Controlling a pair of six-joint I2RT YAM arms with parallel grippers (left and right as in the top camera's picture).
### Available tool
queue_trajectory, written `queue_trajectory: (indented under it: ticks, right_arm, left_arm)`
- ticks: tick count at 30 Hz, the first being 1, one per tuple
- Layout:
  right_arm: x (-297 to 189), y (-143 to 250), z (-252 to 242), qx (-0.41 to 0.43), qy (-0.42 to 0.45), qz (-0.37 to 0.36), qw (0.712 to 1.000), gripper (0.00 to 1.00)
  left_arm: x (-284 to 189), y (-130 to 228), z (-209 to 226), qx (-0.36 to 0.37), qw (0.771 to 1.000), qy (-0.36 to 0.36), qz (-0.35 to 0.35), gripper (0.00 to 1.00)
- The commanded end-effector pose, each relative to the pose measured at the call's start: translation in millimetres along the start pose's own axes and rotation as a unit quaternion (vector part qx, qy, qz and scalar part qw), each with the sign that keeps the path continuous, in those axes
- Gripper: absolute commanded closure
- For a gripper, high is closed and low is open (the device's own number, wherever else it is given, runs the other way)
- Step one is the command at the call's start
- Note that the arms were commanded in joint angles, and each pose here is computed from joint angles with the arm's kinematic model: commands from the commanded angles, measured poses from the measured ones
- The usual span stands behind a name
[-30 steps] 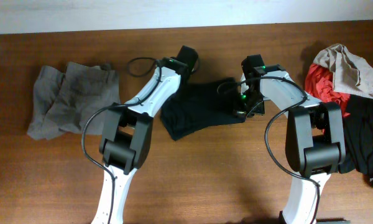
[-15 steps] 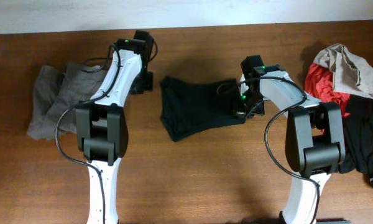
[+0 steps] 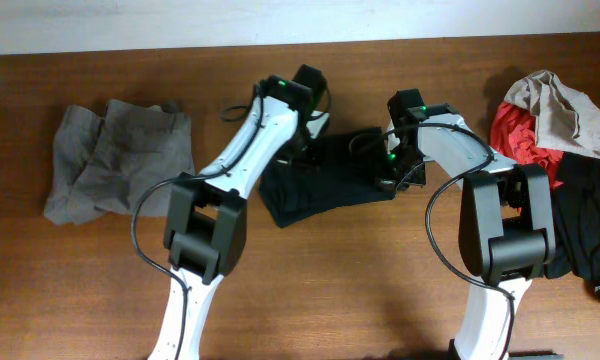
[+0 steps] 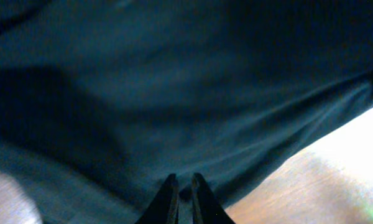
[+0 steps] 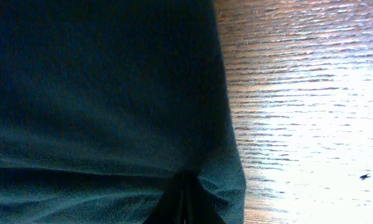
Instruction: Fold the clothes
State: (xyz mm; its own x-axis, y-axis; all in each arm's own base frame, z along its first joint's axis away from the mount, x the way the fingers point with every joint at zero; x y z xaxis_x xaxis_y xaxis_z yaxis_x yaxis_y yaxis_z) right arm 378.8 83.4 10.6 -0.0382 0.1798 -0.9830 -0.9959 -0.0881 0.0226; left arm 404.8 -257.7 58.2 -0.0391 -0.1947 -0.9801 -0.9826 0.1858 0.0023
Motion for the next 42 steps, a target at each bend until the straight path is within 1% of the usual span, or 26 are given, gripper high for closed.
queue_trajectory:
  ticks: [1, 6, 10, 11, 15, 17, 22, 24, 27, 30, 32, 34, 36, 37, 39, 40, 41, 42]
  right_arm:
    - [22, 21, -11, 0.011, 0.022, 0.047, 0.999, 0.96]
    - [22, 21, -11, 0.011, 0.022, 0.047, 0.999, 0.96]
    - [22, 20, -10, 0.011, 0.022, 0.045, 0.999, 0.96]
    - [22, 20, -11, 0.011, 0.022, 0.046, 0.999, 0.96]
    - [22, 20, -11, 0.011, 0.022, 0.045, 0.999, 0.96]
    - [22, 20, -10, 0.011, 0.022, 0.045, 0.999, 0.96]
    - [22, 20, -11, 0.011, 0.022, 0.045, 0.999, 0.96]
    - [22, 19, -10, 0.011, 0.022, 0.044, 0.999, 0.96]
    - [22, 19, -10, 0.011, 0.022, 0.044, 0.999, 0.96]
    - [22, 19, -10, 0.011, 0.022, 0.044, 0.999, 0.96]
    - [22, 20, -10, 0.011, 0.022, 0.045, 0.999, 0.96]
    - [22, 21, -10, 0.011, 0.021, 0.047, 0.999, 0.96]
    - [22, 21, -7, 0.01, 0.01, 0.048, 0.999, 0.96]
    - [22, 21, -1, -0.005, -0.009, 0.048, 0.999, 0.96]
    - [14, 16, 17, -0.065, -0.063, 0.035, 0.995, 0.96]
    - [3, 10, 29, -0.092, -0.102, 0.017, 0.99, 0.95]
    - [-5, 7, 36, -0.104, -0.121, 0.005, 0.987, 0.93]
    - [-23, 1, 46, -0.124, -0.154, -0.022, 0.98, 0.89]
  left_arm:
    - [6, 10, -7, 0.014, 1.0, 0.011, 0.005, 0.9]
    - [33, 31, 3, 0.005, 0.999, 0.006, 0.045, 0.9]
    - [41, 54, 12, 0.003, 0.996, -0.007, 0.09, 0.91]
    - [40, 64, 19, 0.002, 0.994, -0.024, 0.108, 0.94]
    - [33, 74, 44, -0.001, 0.988, -0.092, 0.126, 0.99]
    - [26, 74, 64, -0.019, 0.982, -0.138, 0.124, 0.99]
    - [3, 68, 112, -0.063, 0.97, -0.211, 0.107, 0.99]
    - [-5, 63, 129, -0.079, 0.966, -0.226, 0.095, 0.99]
    - [-12, 59, 154, -0.11, 0.964, -0.225, 0.089, 0.99]
    - [-17, 56, 164, -0.13, 0.964, -0.214, 0.086, 0.99]
    - [-21, 53, 158, -0.137, 0.97, -0.183, 0.081, 0.99]
    - [-31, 48, 149, -0.127, 0.977, -0.158, 0.067, 0.99]
    - [-42, 42, 142, -0.12, 0.98, -0.149, 0.046, 0.99]
    - [-48, 39, 138, -0.118, 0.982, -0.147, 0.034, 0.99]
    - [-61, 33, 132, -0.113, 0.983, -0.142, 0.008, 0.99]
    - [-70, 29, 129, -0.107, 0.985, -0.138, -0.007, 0.99]
    - [-77, 27, 128, -0.107, 0.985, -0.137, -0.017, 0.99]
    - [-86, 25, 127, -0.106, 0.985, -0.135, -0.03, 0.98]
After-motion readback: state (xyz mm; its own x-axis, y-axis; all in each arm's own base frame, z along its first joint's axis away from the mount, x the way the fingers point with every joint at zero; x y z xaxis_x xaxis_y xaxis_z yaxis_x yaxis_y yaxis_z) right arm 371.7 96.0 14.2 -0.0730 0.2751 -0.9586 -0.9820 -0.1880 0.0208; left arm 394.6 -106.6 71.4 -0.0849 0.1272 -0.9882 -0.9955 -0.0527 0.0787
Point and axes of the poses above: each gripper's point midway between its finger pads, its own x axis out along the fingers, its own z axis along the line the jaws close on, y = z × x, the point moved 1 cm from there along -x, back along the fingers, and after that the axes turned 12 degrees about -x, right-handed, at the moved point
